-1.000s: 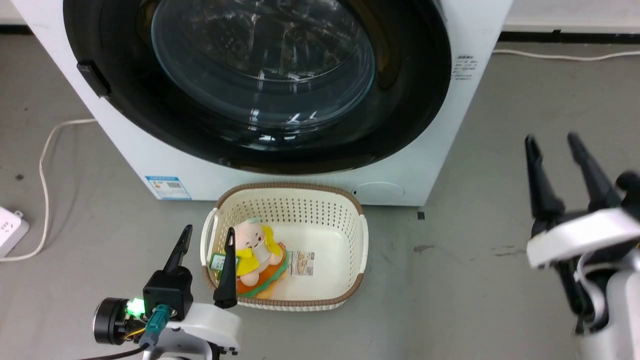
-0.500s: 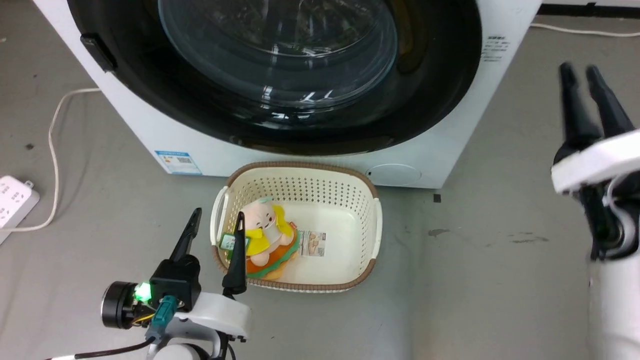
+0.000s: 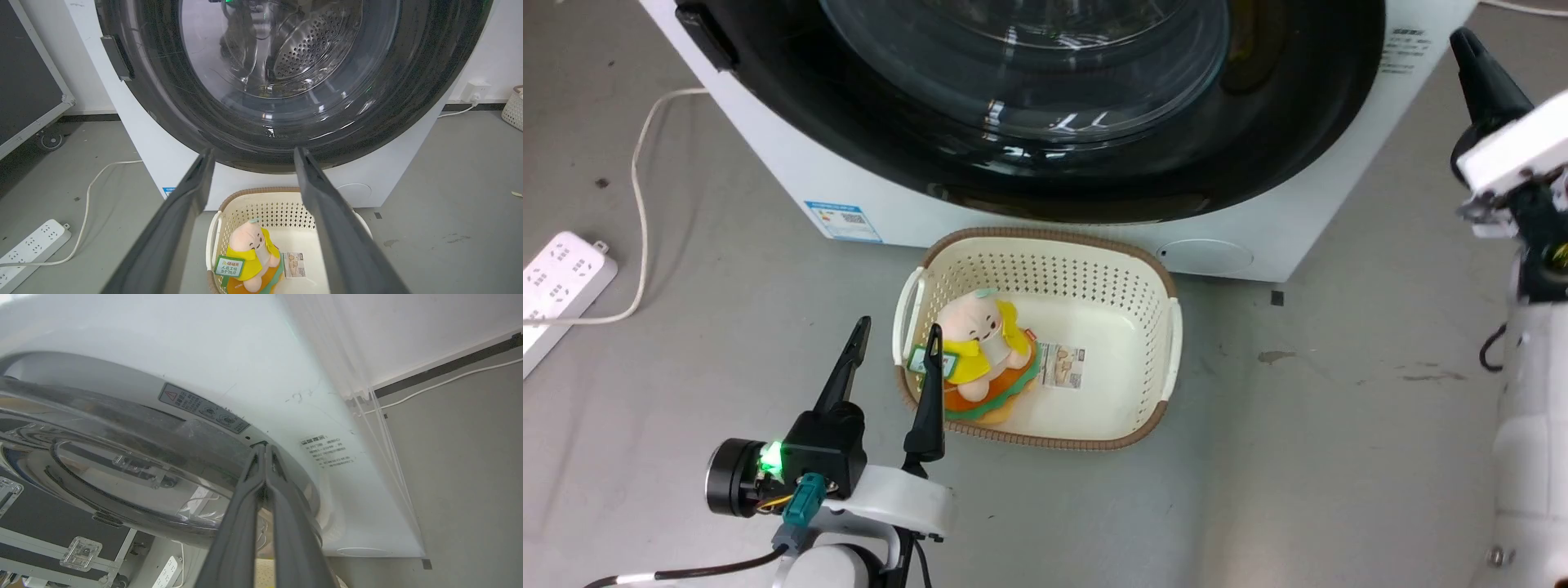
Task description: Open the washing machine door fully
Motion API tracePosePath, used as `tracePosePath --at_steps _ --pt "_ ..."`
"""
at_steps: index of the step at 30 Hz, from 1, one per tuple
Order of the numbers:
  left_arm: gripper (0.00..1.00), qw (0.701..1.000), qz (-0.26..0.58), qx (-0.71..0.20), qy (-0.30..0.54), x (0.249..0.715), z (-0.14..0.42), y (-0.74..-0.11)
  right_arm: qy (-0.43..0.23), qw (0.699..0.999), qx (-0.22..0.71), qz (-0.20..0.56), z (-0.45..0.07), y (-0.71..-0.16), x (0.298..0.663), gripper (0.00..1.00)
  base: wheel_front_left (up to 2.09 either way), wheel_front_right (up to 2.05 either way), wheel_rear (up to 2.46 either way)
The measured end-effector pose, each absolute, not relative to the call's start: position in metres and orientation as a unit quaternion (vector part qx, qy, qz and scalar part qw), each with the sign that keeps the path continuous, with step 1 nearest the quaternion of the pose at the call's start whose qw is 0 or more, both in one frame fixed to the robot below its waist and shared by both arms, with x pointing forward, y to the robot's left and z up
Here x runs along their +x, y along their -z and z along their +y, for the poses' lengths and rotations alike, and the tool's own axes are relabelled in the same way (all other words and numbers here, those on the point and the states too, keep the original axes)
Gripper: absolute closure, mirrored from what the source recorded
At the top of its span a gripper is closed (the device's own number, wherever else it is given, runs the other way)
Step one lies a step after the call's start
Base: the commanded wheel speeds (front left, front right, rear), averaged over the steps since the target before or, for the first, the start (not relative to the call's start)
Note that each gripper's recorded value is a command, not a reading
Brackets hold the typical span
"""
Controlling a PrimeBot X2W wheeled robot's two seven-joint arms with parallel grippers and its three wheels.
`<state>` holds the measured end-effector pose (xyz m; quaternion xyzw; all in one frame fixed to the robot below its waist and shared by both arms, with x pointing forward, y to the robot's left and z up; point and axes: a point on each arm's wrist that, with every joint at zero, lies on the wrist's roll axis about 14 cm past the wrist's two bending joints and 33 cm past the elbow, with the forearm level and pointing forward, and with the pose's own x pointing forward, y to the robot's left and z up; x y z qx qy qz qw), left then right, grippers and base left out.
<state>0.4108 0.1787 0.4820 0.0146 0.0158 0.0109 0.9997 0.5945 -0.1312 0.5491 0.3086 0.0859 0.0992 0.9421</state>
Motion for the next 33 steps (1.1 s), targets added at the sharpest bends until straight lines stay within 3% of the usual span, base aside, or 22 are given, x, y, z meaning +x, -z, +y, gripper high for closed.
tracePosePath --at_steps 18,26,33 --pt "0.0 1.0 0.013 0.016 -0.022 0.413 0.184 -0.477 -0.136 0.869 0.415 0.231 -0.101 -0.526 0.636 1.0 0.0 0.0 0.0" --pt "0.0 0.999 0.008 0.019 -0.025 0.413 0.185 -0.476 -0.166 0.824 0.456 0.293 -0.084 -0.52 0.645 1.0 0.0 0.0 0.0" --pt "0.0 0.999 -0.004 0.019 -0.034 0.409 0.19 -0.482 -0.187 0.802 0.455 0.338 -0.076 -0.518 0.633 1.0 0.0 0.0 0.0"
